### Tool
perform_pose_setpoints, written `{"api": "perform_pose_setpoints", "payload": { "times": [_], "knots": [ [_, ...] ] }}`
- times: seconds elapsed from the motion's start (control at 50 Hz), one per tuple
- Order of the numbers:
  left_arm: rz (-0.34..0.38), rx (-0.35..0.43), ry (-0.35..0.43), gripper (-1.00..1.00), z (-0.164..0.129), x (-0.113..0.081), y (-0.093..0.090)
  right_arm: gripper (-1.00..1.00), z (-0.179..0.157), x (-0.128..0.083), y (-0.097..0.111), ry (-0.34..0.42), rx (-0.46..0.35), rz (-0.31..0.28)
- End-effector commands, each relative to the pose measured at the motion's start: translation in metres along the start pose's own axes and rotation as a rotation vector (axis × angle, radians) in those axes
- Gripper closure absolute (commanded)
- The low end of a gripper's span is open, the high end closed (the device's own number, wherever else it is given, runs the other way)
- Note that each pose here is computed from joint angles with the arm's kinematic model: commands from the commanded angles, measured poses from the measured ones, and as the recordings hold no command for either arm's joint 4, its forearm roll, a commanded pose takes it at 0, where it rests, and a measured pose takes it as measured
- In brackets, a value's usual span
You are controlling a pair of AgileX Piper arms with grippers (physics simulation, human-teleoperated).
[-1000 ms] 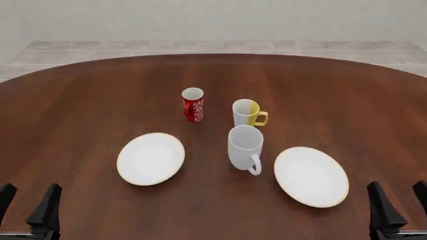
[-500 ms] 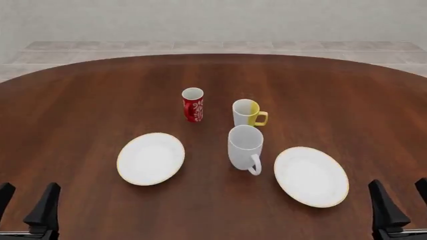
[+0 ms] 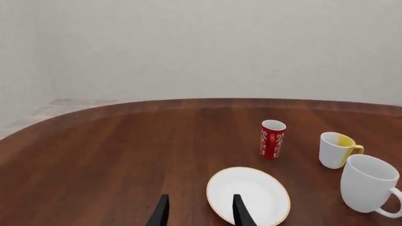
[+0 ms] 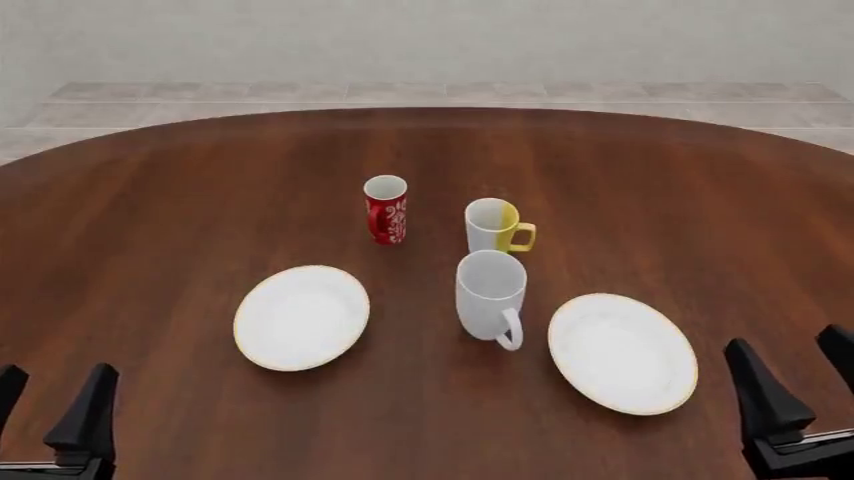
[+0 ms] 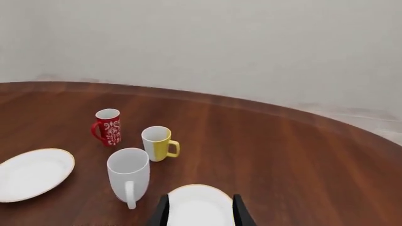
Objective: Put the white mug on the left plate.
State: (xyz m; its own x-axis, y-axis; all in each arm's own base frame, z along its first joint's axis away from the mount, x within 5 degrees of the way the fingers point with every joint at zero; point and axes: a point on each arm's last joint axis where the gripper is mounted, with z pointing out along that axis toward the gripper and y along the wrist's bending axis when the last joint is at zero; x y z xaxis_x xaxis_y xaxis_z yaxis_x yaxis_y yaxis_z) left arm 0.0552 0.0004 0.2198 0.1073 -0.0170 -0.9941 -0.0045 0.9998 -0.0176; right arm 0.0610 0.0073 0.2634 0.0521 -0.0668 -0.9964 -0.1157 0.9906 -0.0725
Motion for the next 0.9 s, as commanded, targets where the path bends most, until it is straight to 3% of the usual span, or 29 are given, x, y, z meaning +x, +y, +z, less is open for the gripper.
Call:
{"api": "perform_pose_setpoints", "payload": {
  "times": [0.02,0.5,0.9],
  "knots": [
    [-0.006,0.001,-0.002,-1.0,0.0,-0.001,0.0,-1.0,0.011,-0.011,0.002,0.031,-0.042,-0.008],
    [-0.014,0.004,-0.009,-1.0,0.0,-0.003,0.0,-1.0,0.024,-0.038,0.006,0.097,-0.111,-0.025],
    [-0.02,0.015,-0.014,-1.0,0.0,-0.006,-0.001,-1.0,0.046,-0.05,0.008,0.163,-0.122,-0.02]
  ]
}}
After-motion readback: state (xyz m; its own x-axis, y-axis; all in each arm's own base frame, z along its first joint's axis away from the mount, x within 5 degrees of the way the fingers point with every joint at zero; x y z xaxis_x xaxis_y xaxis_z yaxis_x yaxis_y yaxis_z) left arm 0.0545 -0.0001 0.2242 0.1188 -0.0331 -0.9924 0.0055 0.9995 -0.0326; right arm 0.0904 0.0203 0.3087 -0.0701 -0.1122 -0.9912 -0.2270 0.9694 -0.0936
